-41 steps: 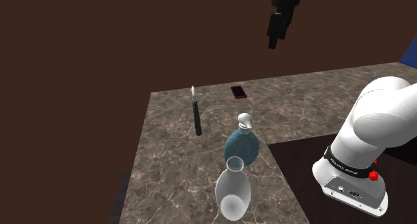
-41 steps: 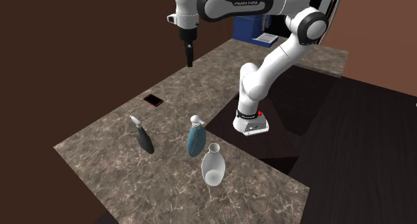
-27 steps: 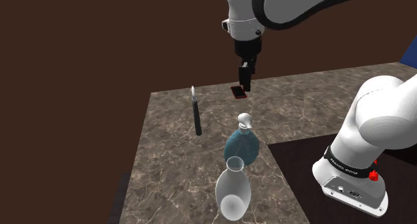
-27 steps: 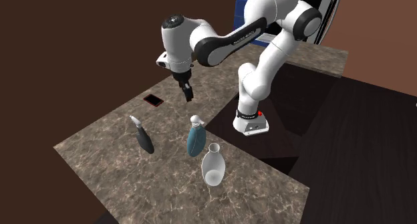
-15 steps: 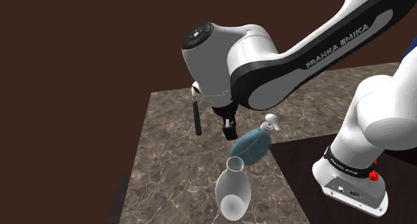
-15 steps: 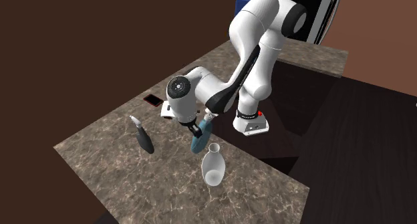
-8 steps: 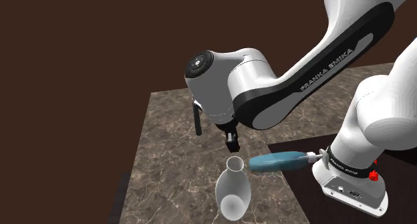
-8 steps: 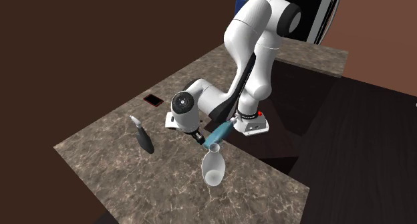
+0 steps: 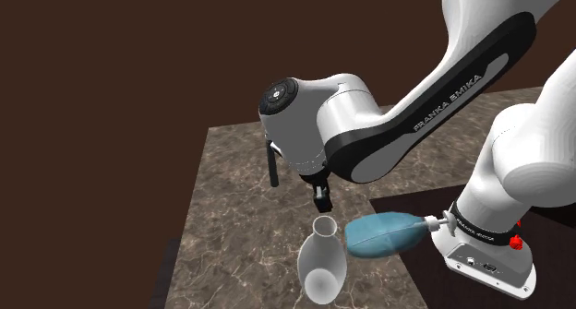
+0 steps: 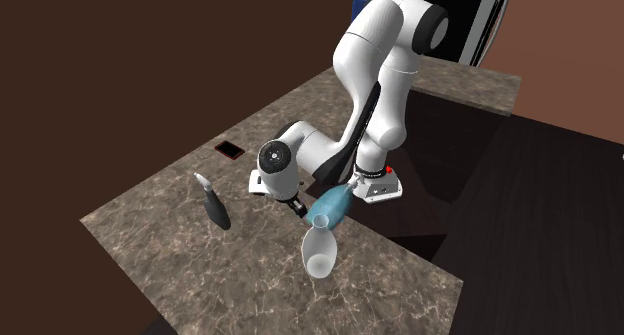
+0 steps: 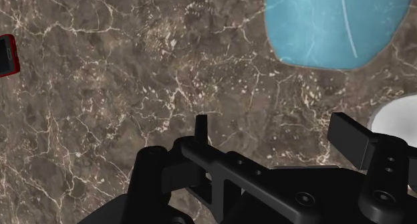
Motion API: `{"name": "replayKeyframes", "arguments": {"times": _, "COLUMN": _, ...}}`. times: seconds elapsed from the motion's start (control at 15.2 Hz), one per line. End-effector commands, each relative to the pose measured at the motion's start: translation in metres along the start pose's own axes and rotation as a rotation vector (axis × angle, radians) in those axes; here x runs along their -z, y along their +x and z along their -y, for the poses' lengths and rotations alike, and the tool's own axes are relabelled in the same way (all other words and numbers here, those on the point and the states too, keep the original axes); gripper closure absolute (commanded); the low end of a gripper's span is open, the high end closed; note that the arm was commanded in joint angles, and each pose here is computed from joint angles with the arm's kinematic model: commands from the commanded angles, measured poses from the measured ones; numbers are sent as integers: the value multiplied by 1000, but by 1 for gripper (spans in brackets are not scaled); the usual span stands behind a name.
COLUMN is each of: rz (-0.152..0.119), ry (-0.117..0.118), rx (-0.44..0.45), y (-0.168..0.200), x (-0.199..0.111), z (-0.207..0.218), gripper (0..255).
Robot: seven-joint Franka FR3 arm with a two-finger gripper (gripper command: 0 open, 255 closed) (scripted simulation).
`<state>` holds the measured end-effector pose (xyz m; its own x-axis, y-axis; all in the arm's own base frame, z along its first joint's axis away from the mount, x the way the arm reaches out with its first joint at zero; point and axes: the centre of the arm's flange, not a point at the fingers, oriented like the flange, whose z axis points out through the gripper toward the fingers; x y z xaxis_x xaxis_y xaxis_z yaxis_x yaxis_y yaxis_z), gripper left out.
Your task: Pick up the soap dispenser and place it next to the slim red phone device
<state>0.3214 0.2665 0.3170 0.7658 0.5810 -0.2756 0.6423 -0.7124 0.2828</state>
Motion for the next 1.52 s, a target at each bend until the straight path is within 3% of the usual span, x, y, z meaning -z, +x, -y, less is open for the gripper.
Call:
{"name": "replayKeyframes", "arguments": {"times": 0.0, "rz": 0, "ry": 0, "rx": 0, "y": 0, "x": 0, "z": 0, "gripper": 0}}
{"name": "replayKeyframes", "arguments": {"times": 0.07, "rz": 0, "ry": 0, "rx": 0, "y": 0, "x": 0, "z": 0, "gripper": 0}}
{"name": "replayKeyframes", "arguments": {"times": 0.13, "rz": 0, "ry": 0, "rx": 0, "y": 0, "x": 0, "z": 0, "gripper": 255}}
{"name": "replayKeyframes", "arguments": {"times": 0.73, "rz": 0, "ry": 0, "rx": 0, "y": 0, "x": 0, "z": 0, "gripper": 255}}
{"name": "replayKeyframes", "arguments": {"times": 0.79, "rz": 0, "ry": 0, "rx": 0, "y": 0, "x": 0, "z": 0, "gripper": 0}}
{"name": "replayKeyframes", "arguments": {"times": 1.45, "rz": 165, "ry": 58, "rx": 22, "y": -89, "x": -47, "z": 40, "gripper": 0}}
